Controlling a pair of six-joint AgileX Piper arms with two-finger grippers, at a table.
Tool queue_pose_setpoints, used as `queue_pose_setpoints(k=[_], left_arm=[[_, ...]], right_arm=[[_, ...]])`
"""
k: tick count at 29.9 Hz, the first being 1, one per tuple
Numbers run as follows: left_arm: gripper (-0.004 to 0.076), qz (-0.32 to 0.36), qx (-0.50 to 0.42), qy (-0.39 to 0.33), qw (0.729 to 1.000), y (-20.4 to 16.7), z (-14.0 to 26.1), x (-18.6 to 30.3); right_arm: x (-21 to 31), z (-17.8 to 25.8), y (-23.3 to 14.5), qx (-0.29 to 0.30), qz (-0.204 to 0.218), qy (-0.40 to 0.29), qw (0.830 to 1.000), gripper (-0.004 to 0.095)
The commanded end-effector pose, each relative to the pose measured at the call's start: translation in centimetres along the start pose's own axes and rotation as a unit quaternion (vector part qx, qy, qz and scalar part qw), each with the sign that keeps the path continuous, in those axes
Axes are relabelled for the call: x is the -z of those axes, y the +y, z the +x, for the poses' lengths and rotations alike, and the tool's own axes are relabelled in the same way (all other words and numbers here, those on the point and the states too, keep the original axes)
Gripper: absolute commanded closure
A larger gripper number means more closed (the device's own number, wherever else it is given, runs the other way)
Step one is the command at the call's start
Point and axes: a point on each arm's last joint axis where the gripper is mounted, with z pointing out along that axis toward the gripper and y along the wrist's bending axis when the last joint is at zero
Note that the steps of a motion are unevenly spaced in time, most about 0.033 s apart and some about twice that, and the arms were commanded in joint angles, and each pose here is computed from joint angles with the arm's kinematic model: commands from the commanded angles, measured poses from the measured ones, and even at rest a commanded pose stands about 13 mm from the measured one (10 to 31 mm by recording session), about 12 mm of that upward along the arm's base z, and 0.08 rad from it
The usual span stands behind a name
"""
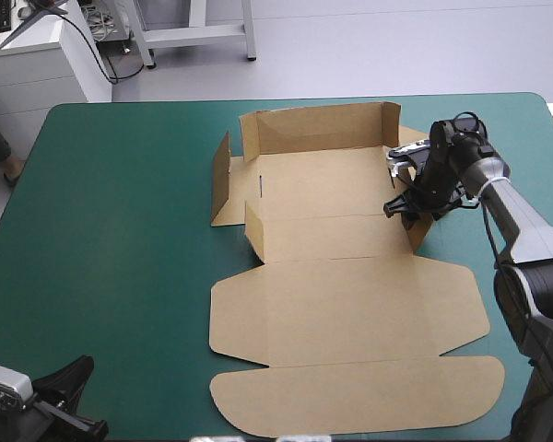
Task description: Fold the box
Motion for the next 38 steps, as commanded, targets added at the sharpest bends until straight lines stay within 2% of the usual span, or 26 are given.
queue_pose_setpoints(k=[1, 5, 7, 10, 11, 14, 18, 22, 30, 38], left_arm=[[0.0732, 0.007, -0.001, -0.035, 0.999, -0.1, -1.2, 0.2], [0.0732, 0.007, -0.001, -0.035, 0.999, -0.1, -1.2, 0.2], [0.0732, 0.007, -0.001, -0.035, 0.999, -0.1, -1.2, 0.2], [0.0732, 0.007, -0.001, -0.035, 0.999, -0.1, -1.2, 0.2], [0.0732, 0.007, -0.001, -0.035, 0.999, -0.1, -1.2, 0.2], [0.0732, 0.007, -0.001, -0.035, 0.999, -0.1, -1.2, 0.2], [0.0732, 0.007, -0.001, -0.035, 0.999, -0.1, -1.2, 0.2], [0.0732, 0.007, -0.001, -0.035, 0.999, -0.1, -1.2, 0.2], [0.0732, 0.007, -0.001, -0.035, 0.999, -0.1, -1.2, 0.2], [0.0732, 0.007, -0.001, -0.035, 0.999, -0.1, -1.2, 0.2]], right_arm=[[2.1, 0.0, -0.1, -0.001, 0.012, -0.022, 1.000, 0.0444], [1.2, -0.3, 0.0, -0.003, 0.000, -0.016, 1.000, 0.0560], [1.1, -0.3, 0.0, -0.003, -0.001, -0.013, 1.000, 0.0672], [1.1, -0.3, -0.1, -0.002, 0.005, -0.016, 1.000, 0.0901], [1.1, -0.4, -0.2, 0.001, 0.011, -0.017, 1.000, 0.0921], [1.6, -0.6, -0.4, 0.014, 0.023, -0.025, 0.999, 0.0927], [2.5, -1.1, -1.4, 0.035, 0.079, -0.041, 0.995, 0.0927], [3.6, -1.9, -1.8, 0.094, 0.105, -0.072, 0.987, 0.0927], [5.9, -4.1, 0.5, 0.215, 0.073, -0.164, 0.960, 0.0927], [5.6, -5.2, 7.1, 0.352, 0.056, -0.171, 0.919, 0.0927]])
